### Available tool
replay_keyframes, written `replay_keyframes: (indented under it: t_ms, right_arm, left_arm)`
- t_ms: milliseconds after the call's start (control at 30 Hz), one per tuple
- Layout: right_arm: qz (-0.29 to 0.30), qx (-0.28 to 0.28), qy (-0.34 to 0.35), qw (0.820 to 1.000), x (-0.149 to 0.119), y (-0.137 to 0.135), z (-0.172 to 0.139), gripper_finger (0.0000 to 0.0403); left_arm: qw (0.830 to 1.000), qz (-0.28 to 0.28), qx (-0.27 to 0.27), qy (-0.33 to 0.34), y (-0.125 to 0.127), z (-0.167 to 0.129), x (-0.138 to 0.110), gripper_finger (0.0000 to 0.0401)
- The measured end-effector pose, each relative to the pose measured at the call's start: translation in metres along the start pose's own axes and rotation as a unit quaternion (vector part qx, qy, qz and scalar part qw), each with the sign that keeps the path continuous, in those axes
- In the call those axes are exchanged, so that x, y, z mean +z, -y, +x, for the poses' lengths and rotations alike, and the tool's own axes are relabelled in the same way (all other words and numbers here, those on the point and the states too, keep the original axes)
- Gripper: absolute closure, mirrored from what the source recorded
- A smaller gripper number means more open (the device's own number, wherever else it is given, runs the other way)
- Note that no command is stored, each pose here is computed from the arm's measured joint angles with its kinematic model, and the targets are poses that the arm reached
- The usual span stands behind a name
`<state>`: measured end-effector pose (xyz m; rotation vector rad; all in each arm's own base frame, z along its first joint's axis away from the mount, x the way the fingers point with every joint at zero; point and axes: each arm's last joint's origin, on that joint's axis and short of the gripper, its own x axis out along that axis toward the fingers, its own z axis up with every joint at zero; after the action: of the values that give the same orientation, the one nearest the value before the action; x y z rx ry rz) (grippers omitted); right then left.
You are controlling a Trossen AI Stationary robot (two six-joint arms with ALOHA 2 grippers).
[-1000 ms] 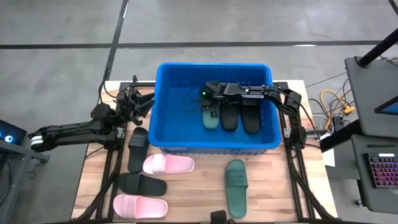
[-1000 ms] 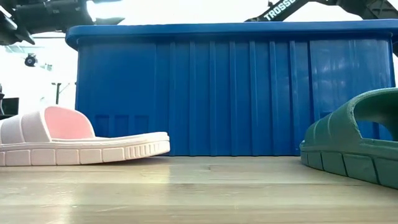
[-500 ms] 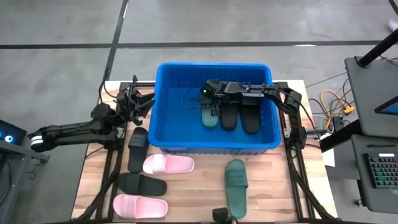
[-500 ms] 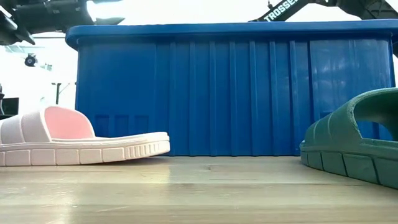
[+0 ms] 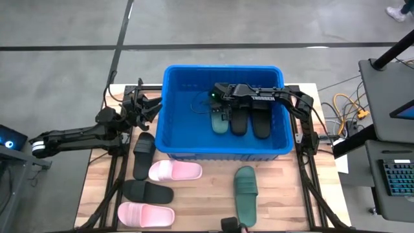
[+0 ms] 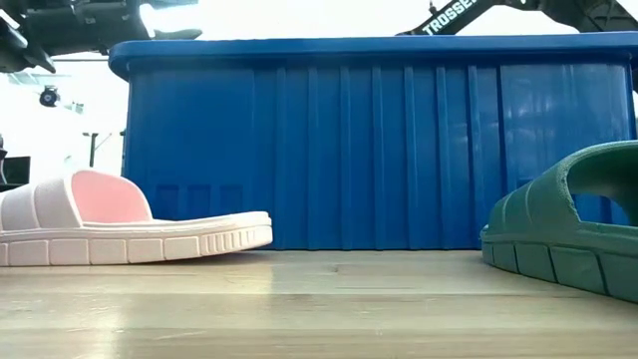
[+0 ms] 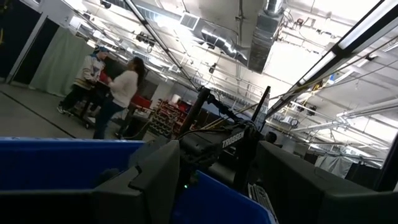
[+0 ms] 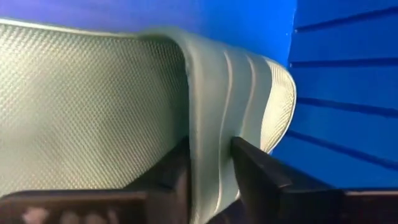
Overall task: Pick and place slides into bin
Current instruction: Put the green slide into the blue container
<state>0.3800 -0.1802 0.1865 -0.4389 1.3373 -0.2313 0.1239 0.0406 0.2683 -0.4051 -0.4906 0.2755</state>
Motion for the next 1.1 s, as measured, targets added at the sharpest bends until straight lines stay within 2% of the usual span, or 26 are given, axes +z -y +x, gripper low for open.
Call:
replay_keyframes:
  t_ms: [133,267,533,733,900,1100]
  right_arm:
    - [0.020,0.013,-0.011,1.000,0.001,0.004,-0.009,0.0251]
    - [0.046,0.024,-0.029,0.998,0.000,0.007,-0.017,0.0232]
    - [0.099,0.036,-0.040,0.994,0.003,0.012,-0.031,0.0231]
    - [0.155,0.034,-0.005,0.987,0.014,0.025,-0.056,0.0238]
    - [0.198,0.009,0.059,0.978,0.020,0.035,-0.102,0.0252]
    - [0.264,-0.014,0.189,0.946,0.015,0.035,-0.200,0.0273]
  left_arm:
    - [1.000,0.000,0.000,0.000,0.000,0.000,0.000,0.0200]
    - [1.000,0.000,0.000,0.000,0.000,0.000,0.000,0.0200]
    - [1.000,0.001,0.000,0.000,0.000,0.000,0.000,0.0200]
    - [1.000,0.000,0.000,-0.001,0.000,0.000,0.000,0.0200]
    - [1.000,-0.001,0.004,-0.011,-0.001,0.000,-0.002,0.0200]
    - [1.000,-0.001,0.005,-0.011,-0.001,0.000,-0.003,0.0200]
